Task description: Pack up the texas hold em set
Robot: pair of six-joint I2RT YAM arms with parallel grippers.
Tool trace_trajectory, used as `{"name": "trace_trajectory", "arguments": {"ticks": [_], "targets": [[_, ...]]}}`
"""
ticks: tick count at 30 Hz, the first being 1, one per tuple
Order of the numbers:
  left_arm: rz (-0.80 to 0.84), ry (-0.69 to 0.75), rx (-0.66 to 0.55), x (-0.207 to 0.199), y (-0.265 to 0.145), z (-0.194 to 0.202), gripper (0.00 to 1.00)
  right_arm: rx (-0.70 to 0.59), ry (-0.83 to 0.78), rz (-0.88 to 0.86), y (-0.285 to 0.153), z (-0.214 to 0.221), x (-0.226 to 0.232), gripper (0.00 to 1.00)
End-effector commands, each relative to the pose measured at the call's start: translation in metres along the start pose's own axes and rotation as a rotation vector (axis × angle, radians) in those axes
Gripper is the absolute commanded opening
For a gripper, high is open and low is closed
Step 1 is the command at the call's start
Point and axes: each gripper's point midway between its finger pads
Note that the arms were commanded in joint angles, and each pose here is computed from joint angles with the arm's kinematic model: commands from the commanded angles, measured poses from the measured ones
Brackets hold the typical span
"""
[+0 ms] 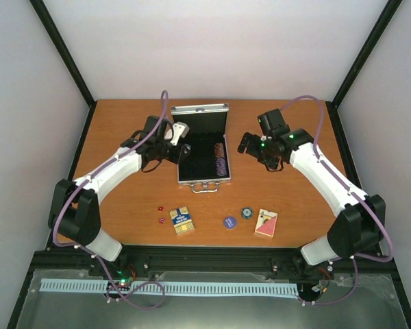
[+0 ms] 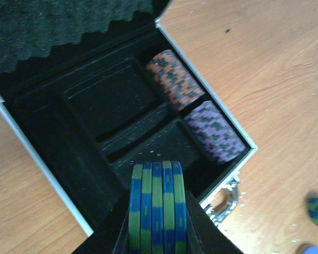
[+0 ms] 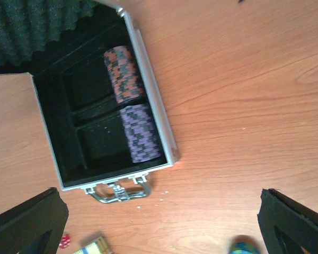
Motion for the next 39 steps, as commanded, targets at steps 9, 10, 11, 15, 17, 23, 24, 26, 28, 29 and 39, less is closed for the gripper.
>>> {"name": "trace_trajectory", "arguments": {"ticks": [9, 10, 11, 15, 17, 23, 24, 26, 28, 29, 39], "targets": [[-0.164, 0.129, 0.227, 0.049, 0.044, 0.035, 0.01, -0.120, -0.137, 0.094, -0.025, -0.008, -0.034, 1.00], [-0.174, 0.142, 0.239, 0.052, 0.046, 0.038, 0.01, -0.118, -0.137, 0.095, -0.024, -0.007, -0.035, 1.00], [-0.179, 0.157, 0.247, 0.055, 0.048, 0.038, 0.01, -0.116, -0.138, 0.097, -0.024, -0.007, -0.035, 1.00], [-0.196, 0.228, 0.272, 0.062, 0.054, 0.039, 0.01, -0.116, -0.137, 0.101, -0.022, -0.009, -0.038, 1.00], [-0.199, 0.262, 0.277, 0.064, 0.055, 0.038, 0.01, -0.114, -0.136, 0.102, -0.021, -0.009, -0.039, 1.00], [-0.114, 0.388, 0.270, 0.055, 0.058, 0.029, 0.01, -0.101, -0.120, 0.107, -0.017, -0.012, -0.045, 1.00], [-0.083, 0.416, 0.278, 0.051, 0.060, 0.031, 0.01, -0.100, -0.117, 0.107, -0.016, -0.012, -0.045, 1.00], [-0.025, 0.453, 0.297, 0.046, 0.063, 0.034, 0.01, -0.098, -0.113, 0.107, -0.015, -0.012, -0.047, 1.00], [0.023, 0.489, 0.318, 0.041, 0.065, 0.037, 0.01, -0.097, -0.110, 0.108, -0.015, -0.013, -0.049, 1.00], [0.036, 0.504, 0.324, 0.040, 0.065, 0.038, 0.01, -0.097, -0.110, 0.109, -0.015, -0.013, -0.049, 1.00], [-0.036, 0.656, 0.393, 0.067, 0.065, 0.037, 0.01, -0.082, -0.095, 0.123, -0.009, -0.015, -0.057, 1.00]]}}
Point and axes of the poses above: each gripper's point midway between its finger pads, its own y axis out along the fingers, its own x axis along the line the jaws close on, z = x × y, and after that the axes turned 15 degrees about y, right-handed
